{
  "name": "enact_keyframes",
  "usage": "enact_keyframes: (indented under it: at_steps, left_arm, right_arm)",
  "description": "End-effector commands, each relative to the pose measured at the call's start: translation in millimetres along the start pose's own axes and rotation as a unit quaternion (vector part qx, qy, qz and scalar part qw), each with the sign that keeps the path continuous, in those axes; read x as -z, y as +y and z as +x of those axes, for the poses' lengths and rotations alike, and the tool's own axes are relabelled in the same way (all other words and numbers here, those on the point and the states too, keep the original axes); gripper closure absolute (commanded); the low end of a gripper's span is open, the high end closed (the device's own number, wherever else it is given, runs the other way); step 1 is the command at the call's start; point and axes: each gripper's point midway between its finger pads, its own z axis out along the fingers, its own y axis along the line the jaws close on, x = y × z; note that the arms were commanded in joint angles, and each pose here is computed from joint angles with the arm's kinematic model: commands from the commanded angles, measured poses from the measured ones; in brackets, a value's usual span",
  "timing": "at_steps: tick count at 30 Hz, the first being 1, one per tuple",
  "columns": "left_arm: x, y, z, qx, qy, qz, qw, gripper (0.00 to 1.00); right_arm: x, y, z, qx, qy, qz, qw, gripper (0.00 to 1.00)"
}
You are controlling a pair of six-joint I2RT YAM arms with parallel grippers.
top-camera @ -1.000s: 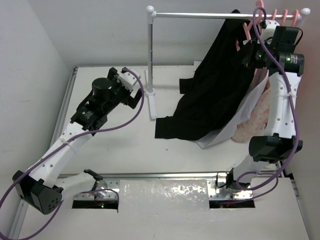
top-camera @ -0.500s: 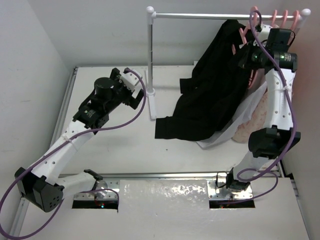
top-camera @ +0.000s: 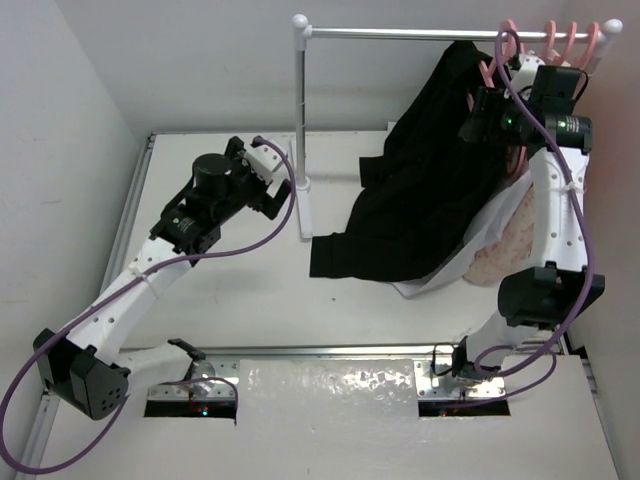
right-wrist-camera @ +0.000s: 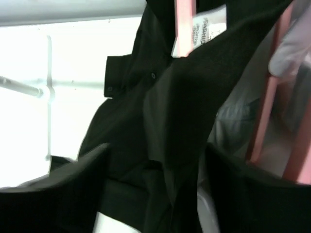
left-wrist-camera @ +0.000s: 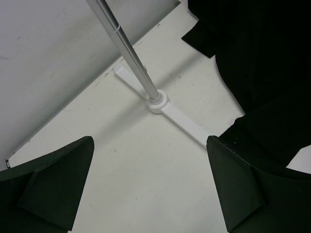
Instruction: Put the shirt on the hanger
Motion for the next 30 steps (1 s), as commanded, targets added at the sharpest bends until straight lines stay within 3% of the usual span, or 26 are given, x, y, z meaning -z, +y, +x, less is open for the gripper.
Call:
enact_keyframes:
  at_steps: [1,2,12,17,18,19,23,27,29,30]
  left_arm:
    - [1,7,-14,0.005,-0.025,-0.005,1.0,0.0]
    - [1,5,-13,0.005,-0.025,-0.002,1.0,0.0]
    - [14,17,-5,0.004,-0.011,-0.035,0.999,0.0]
    - [27,46,28,0.011,0.026,-0.09,0.996,0.0]
    - [26,47,42,0.019,0.042,-0.088,0.995,0.0]
    - [26,51,50,0.026,0.05,-0.085,0.995,0.0]
    - [28,73,104,0.063,0.102,-0.108,0.987,0.0]
    - [27,67,146,0.069,0.133,-0.112,0.982,0.0]
    - [28,62,159,0.07,0.145,-0.104,0.982,0.0]
    - [27,56,172,0.069,0.151,-0.098,0.981,0.0]
  right_arm:
    - [41,16,-26,0.016,-0.058,-0.01,0.998,0.12]
    - [45,18,-27,0.018,-0.062,-0.011,0.998,0.01]
    - [139,56,-40,0.027,-0.166,-0.034,0.985,0.01]
    - [165,106,2,0.017,-0.219,-0.125,0.967,0.01]
    - [145,112,31,0.001,-0.188,-0.145,0.971,0.01]
    - [148,122,34,0.006,-0.205,-0.166,0.965,0.01]
    - [94,183,123,0.058,-0.093,-0.239,0.965,0.01]
    - [32,161,208,0.113,-0.005,-0.155,0.981,0.01]
    - [14,138,215,0.107,-0.028,-0.092,0.99,0.01]
    - [3,123,245,0.109,-0.01,-0.068,0.992,0.01]
